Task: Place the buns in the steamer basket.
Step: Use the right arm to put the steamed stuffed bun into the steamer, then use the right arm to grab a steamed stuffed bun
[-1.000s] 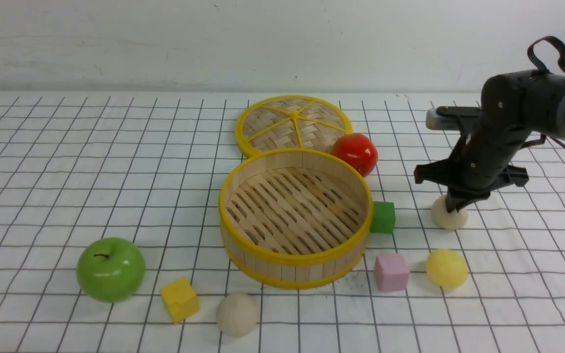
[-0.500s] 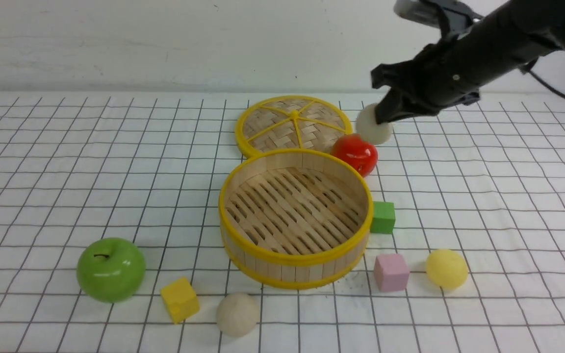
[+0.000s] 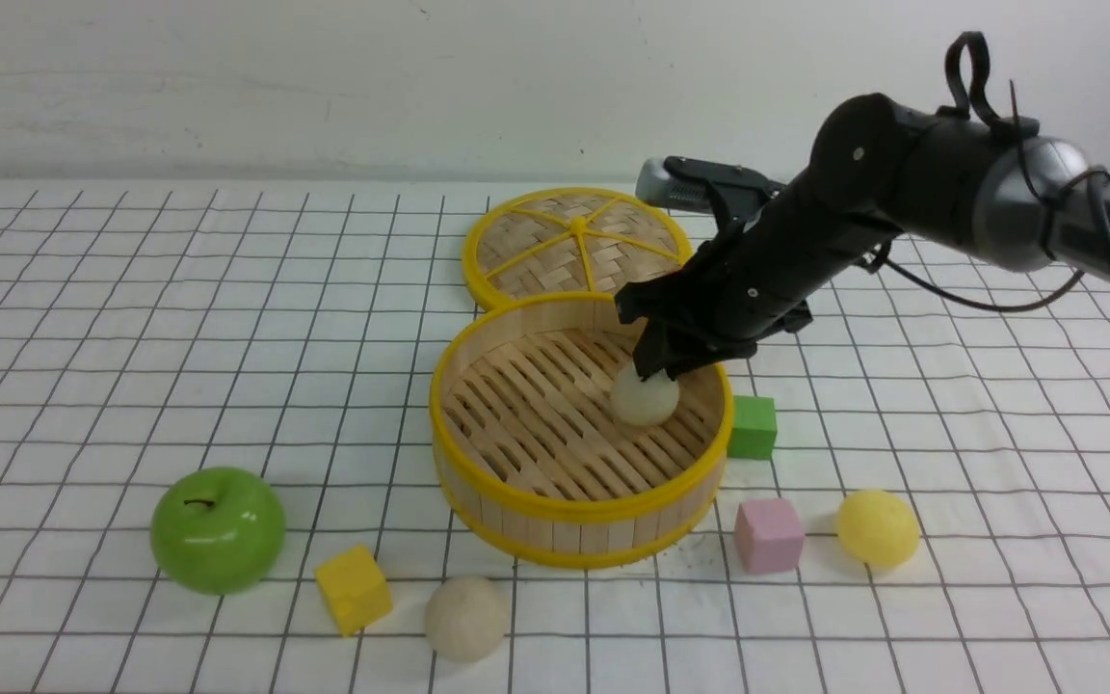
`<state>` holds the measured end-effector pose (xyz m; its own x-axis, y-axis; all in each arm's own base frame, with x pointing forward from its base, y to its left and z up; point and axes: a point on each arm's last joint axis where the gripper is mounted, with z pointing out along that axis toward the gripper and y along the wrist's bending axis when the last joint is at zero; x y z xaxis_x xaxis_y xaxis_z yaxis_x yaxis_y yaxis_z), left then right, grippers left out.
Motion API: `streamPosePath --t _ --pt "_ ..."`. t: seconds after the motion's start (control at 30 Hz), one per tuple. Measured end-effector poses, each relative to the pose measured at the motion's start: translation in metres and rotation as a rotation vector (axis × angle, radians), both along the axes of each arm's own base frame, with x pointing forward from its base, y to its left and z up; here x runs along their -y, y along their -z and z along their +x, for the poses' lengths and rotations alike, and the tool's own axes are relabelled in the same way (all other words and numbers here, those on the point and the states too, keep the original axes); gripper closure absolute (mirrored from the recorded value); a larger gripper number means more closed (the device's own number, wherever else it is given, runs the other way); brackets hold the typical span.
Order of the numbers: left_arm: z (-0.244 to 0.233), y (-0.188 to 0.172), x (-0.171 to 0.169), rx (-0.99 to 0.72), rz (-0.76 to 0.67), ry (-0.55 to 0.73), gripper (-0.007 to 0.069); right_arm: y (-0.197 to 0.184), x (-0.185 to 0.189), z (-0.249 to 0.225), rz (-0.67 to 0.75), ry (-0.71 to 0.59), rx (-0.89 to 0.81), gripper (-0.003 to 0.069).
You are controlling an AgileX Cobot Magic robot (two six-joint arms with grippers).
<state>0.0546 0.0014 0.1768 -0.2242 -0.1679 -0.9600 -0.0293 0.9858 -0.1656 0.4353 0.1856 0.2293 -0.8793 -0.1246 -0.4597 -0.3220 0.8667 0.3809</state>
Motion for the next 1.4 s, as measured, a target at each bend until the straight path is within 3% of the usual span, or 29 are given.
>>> streamPosePath --t 0.17,0.37,0.47,0.67,0.93,1.4 --pt "0.0 0.0 0.0 0.0 0.0 0.0 0.0387 -0.04 0.017 -0.006 0.016 -0.007 0.014 0.0228" --pt "0.0 0.0 0.0 0.0 0.0 0.0 0.0387 -0.114 0.072 -0.033 0.023 0.046 0.091 0.0192" --pt "0.0 0.0 0.0 0.0 0.0 0.0 0.0387 -0.128 0.097 -0.053 -0.049 0.085 0.121 0.0197" --pt "0.0 0.0 0.0 0.0 0.002 0.0 0.0387 -0.068 0.108 -0.084 -0.222 0.136 -0.065 0.0232" --pt "0.0 0.0 0.0 0.0 0.002 0.0 0.0387 0.01 0.109 -0.102 -0.279 0.181 -0.217 0.0319" --pt "0.0 0.0 0.0 0.0 0.002 0.0 0.0387 0.045 0.106 -0.084 -0.247 0.236 -0.165 0.0389"
